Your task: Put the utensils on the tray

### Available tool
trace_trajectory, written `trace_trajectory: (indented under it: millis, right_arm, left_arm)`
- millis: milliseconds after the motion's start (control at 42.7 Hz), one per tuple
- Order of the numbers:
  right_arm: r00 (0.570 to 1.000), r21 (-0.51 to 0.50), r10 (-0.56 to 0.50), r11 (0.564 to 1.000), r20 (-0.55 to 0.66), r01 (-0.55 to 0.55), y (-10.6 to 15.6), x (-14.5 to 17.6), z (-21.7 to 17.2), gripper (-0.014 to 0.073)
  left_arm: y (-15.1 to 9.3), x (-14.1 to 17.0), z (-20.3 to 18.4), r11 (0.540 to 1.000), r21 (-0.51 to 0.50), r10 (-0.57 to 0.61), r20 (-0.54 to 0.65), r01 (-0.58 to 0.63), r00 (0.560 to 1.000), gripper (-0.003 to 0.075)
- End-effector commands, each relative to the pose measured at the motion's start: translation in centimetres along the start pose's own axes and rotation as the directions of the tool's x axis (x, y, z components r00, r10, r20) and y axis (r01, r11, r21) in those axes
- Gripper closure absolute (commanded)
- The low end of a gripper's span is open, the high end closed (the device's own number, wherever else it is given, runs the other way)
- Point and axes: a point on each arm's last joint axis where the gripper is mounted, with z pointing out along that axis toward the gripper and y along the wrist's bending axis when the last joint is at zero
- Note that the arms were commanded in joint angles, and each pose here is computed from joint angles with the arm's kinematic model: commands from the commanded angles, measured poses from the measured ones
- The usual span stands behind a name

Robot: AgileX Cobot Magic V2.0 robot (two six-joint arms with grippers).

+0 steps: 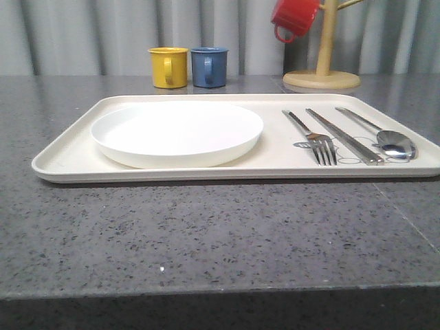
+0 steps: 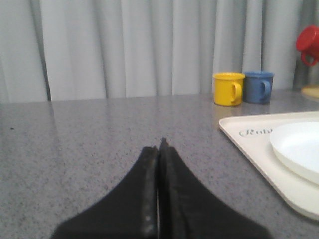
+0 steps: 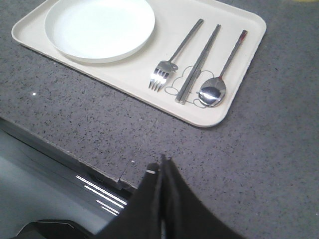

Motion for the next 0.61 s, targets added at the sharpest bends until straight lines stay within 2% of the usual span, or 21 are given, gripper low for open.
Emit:
trace_trajectory:
  millis: [0,586]
  right_arm:
    - [0.997,0.01,-0.009,1.0,0.082,0.008,-0.09,-1.11,-0.35,0.0662]
    - [0.997,0.01,-0.009,1.0,0.08,0.008,-0.09,-1.1,-0.35,0.0662]
  left_arm:
    - [0.13,-0.28,-0.2,1.0,-0.019,-0.014,0.076,0.015,0.997,0.0741]
    - [0.16,-0.14,-0.18,1.0,-0.026,-0.013,0.06,0.014,0.998,0.0741]
